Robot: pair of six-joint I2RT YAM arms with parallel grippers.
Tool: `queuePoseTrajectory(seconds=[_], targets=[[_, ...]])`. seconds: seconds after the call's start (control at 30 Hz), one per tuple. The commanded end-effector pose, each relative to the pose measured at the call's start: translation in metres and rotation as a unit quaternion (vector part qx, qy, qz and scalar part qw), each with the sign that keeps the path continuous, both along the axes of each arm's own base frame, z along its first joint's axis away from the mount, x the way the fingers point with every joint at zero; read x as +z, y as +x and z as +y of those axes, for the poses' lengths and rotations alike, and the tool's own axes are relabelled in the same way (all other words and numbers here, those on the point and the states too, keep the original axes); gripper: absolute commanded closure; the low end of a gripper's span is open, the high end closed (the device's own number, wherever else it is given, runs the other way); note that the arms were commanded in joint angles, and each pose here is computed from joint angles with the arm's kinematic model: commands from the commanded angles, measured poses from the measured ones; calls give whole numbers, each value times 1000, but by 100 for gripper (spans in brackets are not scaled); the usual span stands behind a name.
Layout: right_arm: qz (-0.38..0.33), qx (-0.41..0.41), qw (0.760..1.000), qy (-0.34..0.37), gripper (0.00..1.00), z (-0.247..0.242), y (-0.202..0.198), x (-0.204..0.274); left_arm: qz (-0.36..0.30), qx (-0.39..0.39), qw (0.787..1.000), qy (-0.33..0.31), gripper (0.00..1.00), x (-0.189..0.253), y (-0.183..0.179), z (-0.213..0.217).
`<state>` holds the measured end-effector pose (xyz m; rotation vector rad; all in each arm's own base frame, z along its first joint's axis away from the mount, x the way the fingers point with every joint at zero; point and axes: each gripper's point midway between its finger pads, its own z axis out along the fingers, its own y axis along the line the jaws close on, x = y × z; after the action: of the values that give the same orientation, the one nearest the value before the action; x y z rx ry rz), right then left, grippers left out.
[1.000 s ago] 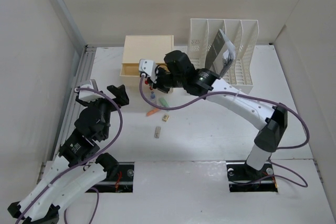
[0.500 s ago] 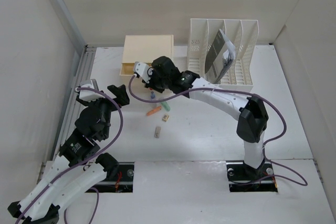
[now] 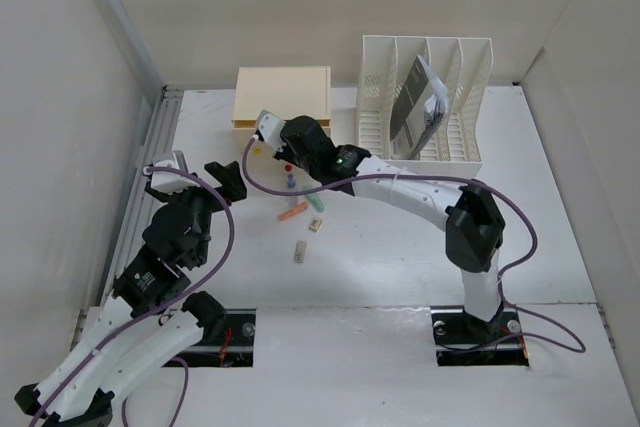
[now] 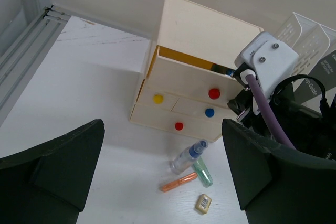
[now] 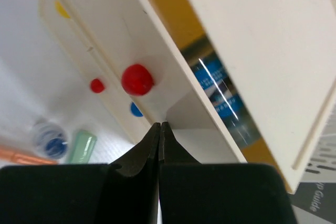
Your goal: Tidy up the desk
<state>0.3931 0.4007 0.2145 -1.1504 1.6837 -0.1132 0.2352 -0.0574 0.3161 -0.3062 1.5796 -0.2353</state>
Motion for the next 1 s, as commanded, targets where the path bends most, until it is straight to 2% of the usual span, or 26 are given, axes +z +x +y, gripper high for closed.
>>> queuePoseTrajectory(seconds=[0.0, 0.33, 0.43, 0.47, 0.5, 0.53, 0.6, 0.63, 0.67, 0.7, 0.77, 0.83, 0.87, 0.93, 0.97], targets=[[-85, -84, 992, 47, 100, -23, 42, 55, -21, 0, 1000, -18, 7, 10, 1, -1], [-103, -108, 987, 52, 100, -26, 54, 62, -17, -4, 1000, -15, 7, 8, 3, -4], [-98, -94, 989, 55, 100, -23, 51, 61, -17, -4, 1000, -15, 7, 8, 3, -4], [-80, -71, 993, 45, 100, -21, 43, 50, -17, -9, 1000, -15, 7, 8, 3, -5], [-76, -43, 994, 61, 100, -21, 32, 67, -17, -9, 1000, -23, 7, 8, 3, -6], [-47, 37, 995, 78, 100, -2, 12, 68, -13, -24, 999, -20, 7, 6, 4, -12], [-3, 112, 991, 74, 100, 0, -21, 66, -8, -39, 998, -41, 7, 4, 3, -20], [-1, 158, 982, 99, 93, 0, -43, 92, -2, -58, 997, -47, 7, 2, 4, -29], [-6, 164, 981, 108, 60, -5, -50, 102, 4, -67, 996, -56, 7, -1, 5, -35], [-21, 154, 980, 127, 43, -19, -58, 119, 12, -82, 993, -79, 7, -6, 6, -44], [-43, 135, 979, 147, 18, -36, -59, 137, 18, -94, 990, -107, 9, -12, 8, -54], [-46, 114, 976, 177, 18, -53, -57, 148, 34, -96, 986, -131, 15, -29, 15, -65], [-39, 116, 972, 200, 20, -60, -60, 157, 34, -94, 982, -163, 18, -37, 18, -69], [-15, 109, 966, 234, 38, -80, -52, 160, 31, -85, 977, -195, 25, -44, 23, -73], [4, 112, 957, 267, 50, -87, -58, 167, 20, -81, 970, -229, 33, -49, 27, -75]])
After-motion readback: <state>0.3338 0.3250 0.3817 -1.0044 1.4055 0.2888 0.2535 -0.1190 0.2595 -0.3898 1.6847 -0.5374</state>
